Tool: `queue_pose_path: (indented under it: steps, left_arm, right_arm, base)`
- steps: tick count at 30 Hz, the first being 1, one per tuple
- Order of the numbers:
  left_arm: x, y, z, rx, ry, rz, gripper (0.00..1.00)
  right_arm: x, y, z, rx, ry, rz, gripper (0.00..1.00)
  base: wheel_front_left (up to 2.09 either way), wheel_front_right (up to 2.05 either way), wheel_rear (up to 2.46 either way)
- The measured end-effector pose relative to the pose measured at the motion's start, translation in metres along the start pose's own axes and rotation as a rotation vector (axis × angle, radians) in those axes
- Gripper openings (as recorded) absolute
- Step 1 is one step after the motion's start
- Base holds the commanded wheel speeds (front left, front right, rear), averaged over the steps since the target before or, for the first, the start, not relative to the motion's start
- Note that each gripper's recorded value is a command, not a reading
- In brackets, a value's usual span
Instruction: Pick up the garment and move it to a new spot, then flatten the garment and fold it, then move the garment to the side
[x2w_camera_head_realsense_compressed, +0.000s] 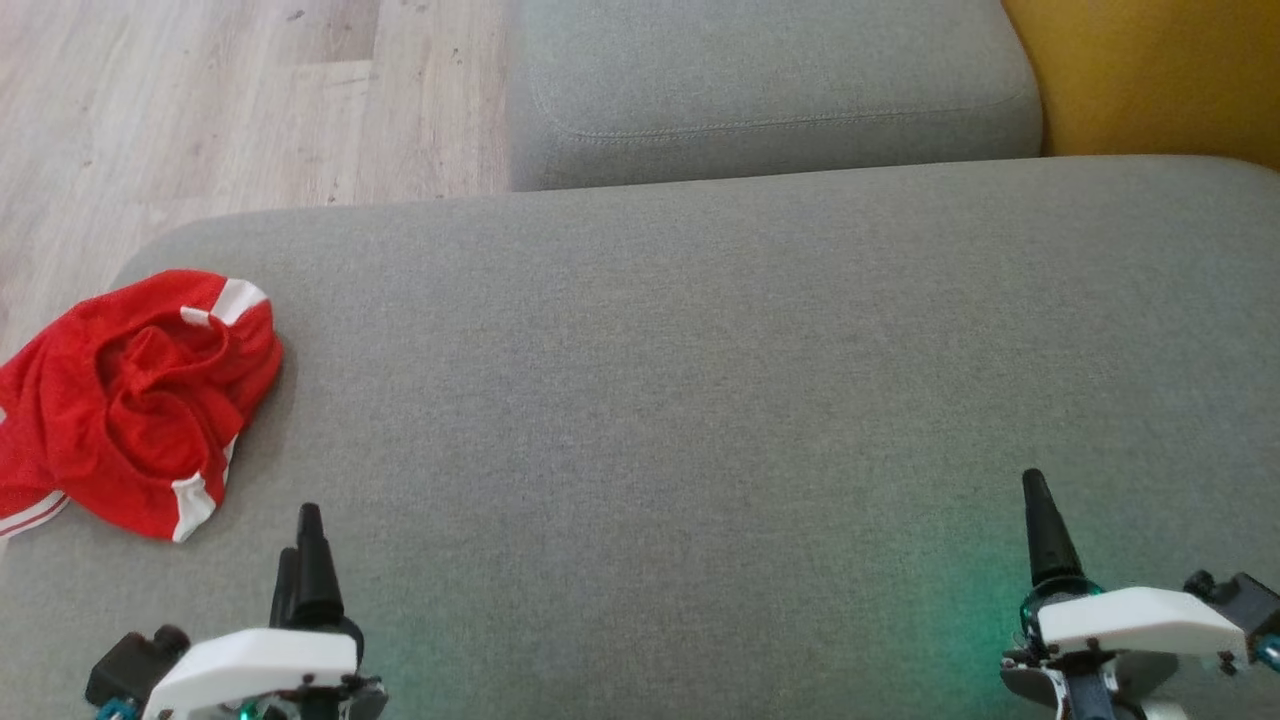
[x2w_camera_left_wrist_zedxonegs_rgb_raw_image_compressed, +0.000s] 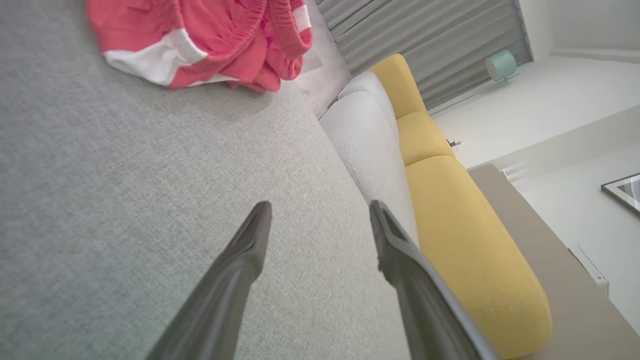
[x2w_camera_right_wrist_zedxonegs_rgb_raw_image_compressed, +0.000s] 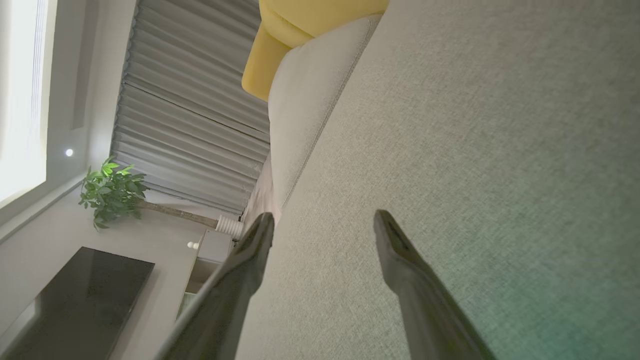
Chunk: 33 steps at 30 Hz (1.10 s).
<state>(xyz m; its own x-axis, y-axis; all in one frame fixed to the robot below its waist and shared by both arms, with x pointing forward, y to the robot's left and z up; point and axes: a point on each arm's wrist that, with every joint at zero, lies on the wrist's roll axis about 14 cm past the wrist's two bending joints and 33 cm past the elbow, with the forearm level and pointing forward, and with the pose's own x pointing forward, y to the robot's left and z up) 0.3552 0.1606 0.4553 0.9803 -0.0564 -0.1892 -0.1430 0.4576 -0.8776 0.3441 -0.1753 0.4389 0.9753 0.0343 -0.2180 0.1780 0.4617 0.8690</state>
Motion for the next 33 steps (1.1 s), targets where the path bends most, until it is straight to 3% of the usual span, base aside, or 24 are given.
queue_pose_path:
  steps: [33]
  left_arm:
    - [-0.005, -0.027, -0.018, 0.476, -0.008, -0.075, 1.0]
  right_arm:
    - [-0.009, 0.024, -0.009, -0.457, -0.01, 0.105, 1.0]
  base:
    - [0.0, 0.0, 0.0]
